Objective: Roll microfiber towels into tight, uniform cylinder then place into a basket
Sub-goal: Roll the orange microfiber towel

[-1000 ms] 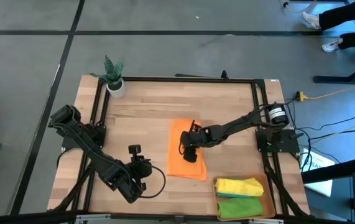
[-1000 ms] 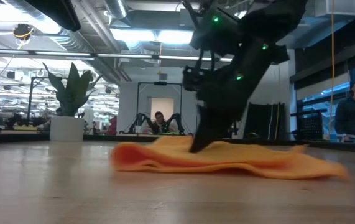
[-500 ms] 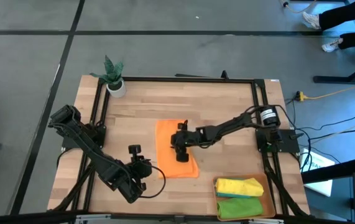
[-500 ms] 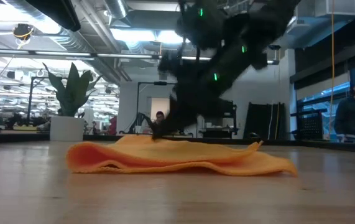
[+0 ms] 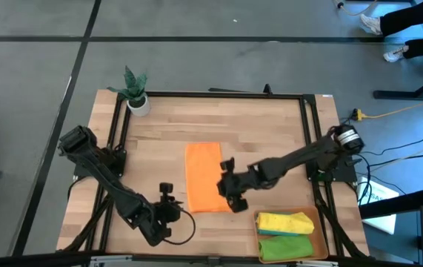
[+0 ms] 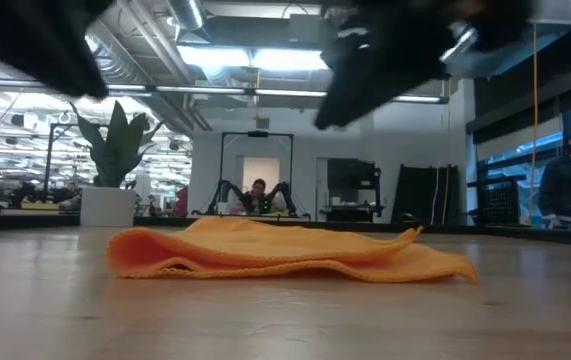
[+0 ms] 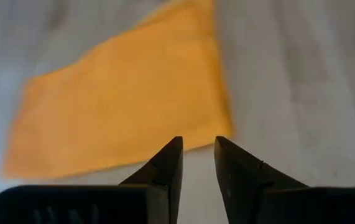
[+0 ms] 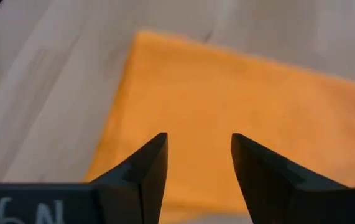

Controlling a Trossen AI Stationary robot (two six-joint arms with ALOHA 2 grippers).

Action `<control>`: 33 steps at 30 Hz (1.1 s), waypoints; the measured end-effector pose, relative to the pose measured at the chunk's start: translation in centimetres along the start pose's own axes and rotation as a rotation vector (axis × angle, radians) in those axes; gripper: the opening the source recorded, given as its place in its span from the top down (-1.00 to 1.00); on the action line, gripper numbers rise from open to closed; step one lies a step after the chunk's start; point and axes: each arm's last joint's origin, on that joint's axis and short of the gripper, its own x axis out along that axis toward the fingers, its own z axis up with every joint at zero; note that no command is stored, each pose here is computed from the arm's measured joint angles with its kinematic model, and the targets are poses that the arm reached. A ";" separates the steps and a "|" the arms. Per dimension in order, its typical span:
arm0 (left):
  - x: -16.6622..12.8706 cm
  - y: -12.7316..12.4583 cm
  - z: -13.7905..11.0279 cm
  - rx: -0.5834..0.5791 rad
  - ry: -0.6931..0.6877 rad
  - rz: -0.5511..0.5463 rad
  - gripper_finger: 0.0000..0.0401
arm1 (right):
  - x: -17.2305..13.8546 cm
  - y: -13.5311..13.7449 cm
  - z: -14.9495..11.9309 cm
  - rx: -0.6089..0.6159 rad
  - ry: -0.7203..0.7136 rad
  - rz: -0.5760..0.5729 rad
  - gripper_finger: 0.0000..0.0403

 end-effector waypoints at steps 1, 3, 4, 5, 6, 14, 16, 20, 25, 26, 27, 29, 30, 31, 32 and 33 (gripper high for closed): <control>0.5 -0.2 -0.3 0.022 -0.009 -0.031 0.58 | -0.2 0.6 -0.2 -0.016 0.020 0.011 0.12; 1.3 -0.5 -0.9 0.055 -0.043 -0.090 0.58 | -0.2 1.7 -0.5 -0.047 0.048 0.031 0.12; 1.8 -0.6 -1.2 0.065 -0.060 -0.109 0.58 | -0.2 2.3 -0.6 -0.061 0.058 0.040 0.12; 2.2 -0.5 -1.5 0.069 -0.076 -0.120 0.58 | -0.1 2.8 -0.7 -0.074 0.067 0.049 0.12; 2.6 -0.4 -1.8 0.070 -0.093 -0.125 0.58 | 0.0 3.3 -0.9 -0.087 0.079 0.057 0.12; 5.1 0.7 -3.7 0.133 -0.106 -0.202 0.58 | -0.2 5.8 -1.0 -0.079 0.071 0.092 0.12; 5.4 0.8 -3.8 0.143 -0.119 -0.236 0.58 | -0.3 6.0 -1.0 -0.062 0.071 0.095 0.12; 5.8 1.2 -3.7 0.103 -0.117 -0.244 0.58 | -0.3 6.2 -1.0 -0.037 0.072 0.097 0.12; 6.3 1.9 -3.4 0.084 -0.113 -0.229 0.58 | -0.3 6.2 -0.9 -0.033 0.067 0.097 0.12; 6.4 2.0 -3.4 0.088 -0.106 -0.243 0.58 | -0.3 6.2 -0.9 -0.033 0.067 0.097 0.12; 6.6 2.1 -3.3 0.093 -0.100 -0.258 0.58 | -0.3 6.2 -1.0 -0.033 0.067 0.097 0.12; 6.7 2.3 -3.3 0.103 -0.093 -0.279 0.58 | -0.3 6.2 -1.0 -0.034 0.068 0.097 0.12; 6.8 2.4 -3.2 0.102 -0.092 -0.279 0.58 | -0.3 6.2 -1.0 -0.034 0.069 0.097 0.12; 6.9 2.5 -3.2 0.100 -0.091 -0.277 0.57 | -0.3 6.2 -1.0 -0.033 0.069 0.097 0.12; 6.9 2.6 -3.2 0.098 -0.090 -0.275 0.57 | -0.3 6.2 -1.0 -0.033 0.068 0.097 0.12; 7.0 2.7 -3.1 0.094 -0.090 -0.274 0.56 | -0.3 6.2 -1.0 -0.033 0.068 0.097 0.12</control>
